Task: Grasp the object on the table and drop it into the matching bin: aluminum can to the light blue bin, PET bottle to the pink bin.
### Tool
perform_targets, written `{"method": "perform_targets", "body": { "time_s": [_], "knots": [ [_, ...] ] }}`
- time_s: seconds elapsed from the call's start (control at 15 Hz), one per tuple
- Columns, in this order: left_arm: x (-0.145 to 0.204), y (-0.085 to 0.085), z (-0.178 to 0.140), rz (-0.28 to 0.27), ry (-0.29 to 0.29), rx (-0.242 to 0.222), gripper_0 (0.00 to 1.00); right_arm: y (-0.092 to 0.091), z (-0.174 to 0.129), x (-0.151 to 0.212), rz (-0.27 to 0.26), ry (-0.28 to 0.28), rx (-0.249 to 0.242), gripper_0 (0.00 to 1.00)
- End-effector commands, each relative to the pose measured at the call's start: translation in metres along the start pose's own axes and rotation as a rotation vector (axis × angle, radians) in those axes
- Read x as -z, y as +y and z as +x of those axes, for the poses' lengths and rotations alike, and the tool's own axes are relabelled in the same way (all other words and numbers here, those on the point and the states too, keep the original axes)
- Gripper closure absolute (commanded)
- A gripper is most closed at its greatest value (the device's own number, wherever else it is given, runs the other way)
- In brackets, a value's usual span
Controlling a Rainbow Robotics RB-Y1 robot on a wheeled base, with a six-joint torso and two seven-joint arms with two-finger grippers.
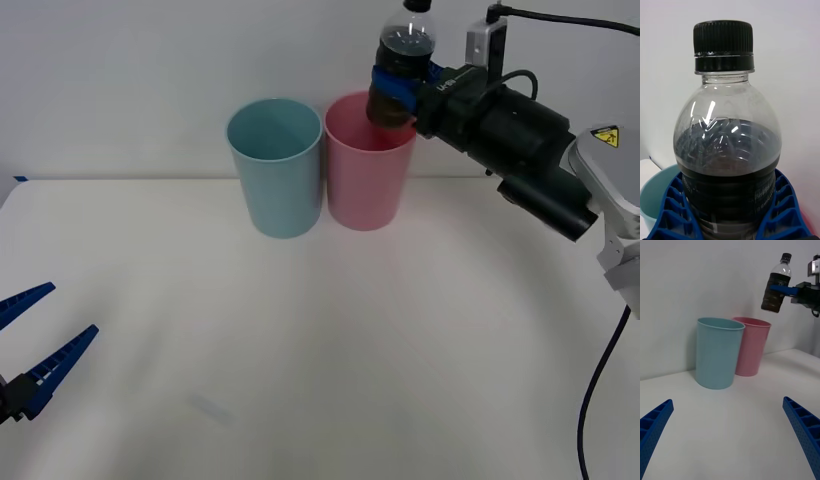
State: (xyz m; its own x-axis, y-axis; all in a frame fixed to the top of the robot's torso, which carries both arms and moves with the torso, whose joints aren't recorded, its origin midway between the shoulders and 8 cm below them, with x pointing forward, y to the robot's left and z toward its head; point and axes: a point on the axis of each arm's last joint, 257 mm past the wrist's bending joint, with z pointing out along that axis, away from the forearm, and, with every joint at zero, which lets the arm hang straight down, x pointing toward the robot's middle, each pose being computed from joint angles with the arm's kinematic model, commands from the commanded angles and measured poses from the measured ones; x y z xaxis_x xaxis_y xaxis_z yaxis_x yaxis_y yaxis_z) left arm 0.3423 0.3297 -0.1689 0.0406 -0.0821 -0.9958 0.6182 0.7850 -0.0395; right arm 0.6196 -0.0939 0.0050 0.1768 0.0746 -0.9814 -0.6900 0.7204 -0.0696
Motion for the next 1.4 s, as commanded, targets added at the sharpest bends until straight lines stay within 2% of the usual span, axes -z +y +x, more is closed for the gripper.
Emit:
{"method": "perform_targets", "body": {
  "time_s": [0.07, 0.4, 0.73, 0.93, 1.0, 1.07, 1.13, 1.4],
  "knots": [
    [0.0, 0.0, 0.0, 0.0, 0.0, 0.0, 0.0, -0.001, 0.012, -0.019, 0.008, 0.031, 0.016, 1.0],
    [0.0, 0.0, 0.0, 0.0, 0.0, 0.0, 0.0, -0.007, 0.021, -0.047, 0.025, 0.066, 0.034, 1.0],
    [0.0, 0.0, 0.0, 0.0, 0.0, 0.0, 0.0, -0.024, 0.025, -0.054, 0.073, 0.082, 0.052, 1.0],
    [0.0, 0.0, 0.0, 0.0, 0.0, 0.0, 0.0, -0.024, 0.026, -0.054, 0.073, 0.083, 0.056, 1.0],
    [0.0, 0.0, 0.0, 0.0, 0.0, 0.0, 0.0, -0.024, 0.026, -0.054, 0.073, 0.083, 0.058, 0.94],
    [0.0, 0.0, 0.0, 0.0, 0.0, 0.0, 0.0, -0.024, 0.026, -0.054, 0.073, 0.083, 0.058, 0.66],
    [0.0, 0.0, 0.0, 0.0, 0.0, 0.0, 0.0, -0.025, 0.025, -0.054, 0.075, 0.081, 0.06, 0.0],
    [0.0, 0.0, 0.0, 0.0, 0.0, 0.0, 0.0, -0.027, 0.023, -0.053, 0.076, 0.077, 0.062, 0.0]
  ]
}}
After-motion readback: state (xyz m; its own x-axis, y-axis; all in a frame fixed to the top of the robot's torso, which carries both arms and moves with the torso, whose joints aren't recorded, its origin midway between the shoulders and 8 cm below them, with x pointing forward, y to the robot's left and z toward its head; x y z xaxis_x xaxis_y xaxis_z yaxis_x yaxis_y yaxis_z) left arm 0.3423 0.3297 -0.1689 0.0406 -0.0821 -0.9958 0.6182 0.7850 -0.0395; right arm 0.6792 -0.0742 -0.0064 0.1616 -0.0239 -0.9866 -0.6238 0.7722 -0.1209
